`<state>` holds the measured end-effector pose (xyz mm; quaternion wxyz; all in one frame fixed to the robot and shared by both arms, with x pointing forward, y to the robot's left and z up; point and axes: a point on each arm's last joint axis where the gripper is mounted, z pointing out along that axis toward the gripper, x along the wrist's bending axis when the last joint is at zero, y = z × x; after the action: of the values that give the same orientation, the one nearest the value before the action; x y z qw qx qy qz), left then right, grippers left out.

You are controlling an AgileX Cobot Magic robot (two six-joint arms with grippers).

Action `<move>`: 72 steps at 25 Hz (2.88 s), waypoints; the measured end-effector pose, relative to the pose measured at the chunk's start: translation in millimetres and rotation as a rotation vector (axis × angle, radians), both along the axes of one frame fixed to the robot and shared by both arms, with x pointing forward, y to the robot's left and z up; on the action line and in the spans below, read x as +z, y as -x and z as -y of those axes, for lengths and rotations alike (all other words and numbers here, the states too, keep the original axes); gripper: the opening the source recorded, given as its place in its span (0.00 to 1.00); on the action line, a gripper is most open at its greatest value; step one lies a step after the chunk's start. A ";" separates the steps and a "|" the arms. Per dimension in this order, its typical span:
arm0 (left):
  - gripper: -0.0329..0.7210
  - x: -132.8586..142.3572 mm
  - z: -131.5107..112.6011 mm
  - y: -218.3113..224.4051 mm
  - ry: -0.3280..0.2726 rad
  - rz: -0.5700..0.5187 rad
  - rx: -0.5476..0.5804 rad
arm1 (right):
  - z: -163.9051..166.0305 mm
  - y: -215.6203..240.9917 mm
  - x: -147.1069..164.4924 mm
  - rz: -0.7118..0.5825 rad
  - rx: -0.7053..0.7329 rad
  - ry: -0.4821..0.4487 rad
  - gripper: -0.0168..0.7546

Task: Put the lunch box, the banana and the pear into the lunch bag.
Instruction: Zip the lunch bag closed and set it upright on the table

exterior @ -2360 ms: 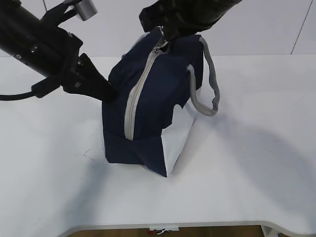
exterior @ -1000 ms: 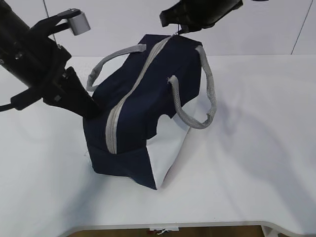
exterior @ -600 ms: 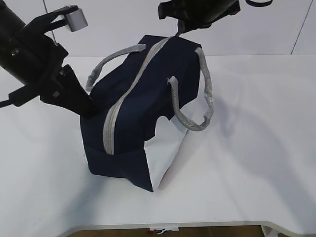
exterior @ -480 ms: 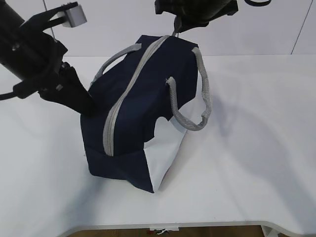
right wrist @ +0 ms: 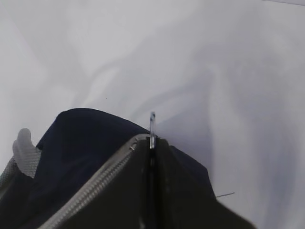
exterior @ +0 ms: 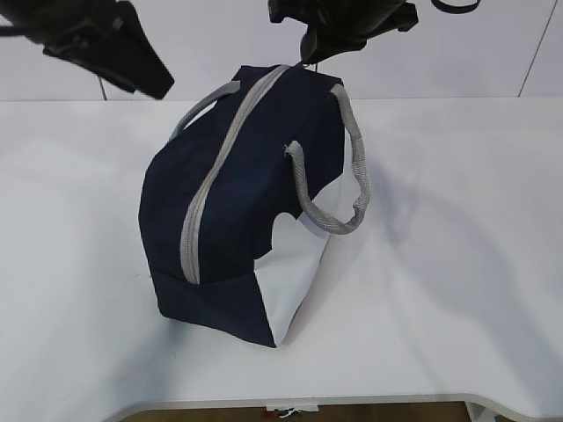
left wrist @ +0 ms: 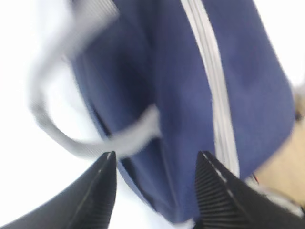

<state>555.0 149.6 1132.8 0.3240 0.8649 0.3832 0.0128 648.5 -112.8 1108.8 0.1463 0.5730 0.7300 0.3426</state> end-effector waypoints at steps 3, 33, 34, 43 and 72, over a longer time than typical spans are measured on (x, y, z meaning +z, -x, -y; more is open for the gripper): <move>0.58 15.6 2.6 -10.3 0.038 0.054 0.051 | -0.1 0.1 0.0 0.000 0.001 -0.001 0.04; 0.59 -63.5 46.6 -93.5 0.267 -0.133 0.157 | -6.2 0.0 3.3 0.000 0.000 -0.096 0.04; 0.59 -67.0 47.2 -94.9 0.266 -0.141 0.159 | -6.5 -0.2 3.7 0.002 -0.001 -0.103 0.04; 0.52 -90.2 50.3 -103.1 0.243 -0.160 0.138 | -7.2 -0.4 4.3 0.006 -0.002 -0.114 0.04; 0.06 -67.4 32.6 -86.0 0.169 -0.062 -0.145 | -8.9 -4.0 5.2 0.051 0.015 -0.120 0.04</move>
<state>641.0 117.0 1065.4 0.3839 0.8598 0.3293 -0.0700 652.5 -104.0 1114.0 0.1276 0.5665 0.7082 0.4015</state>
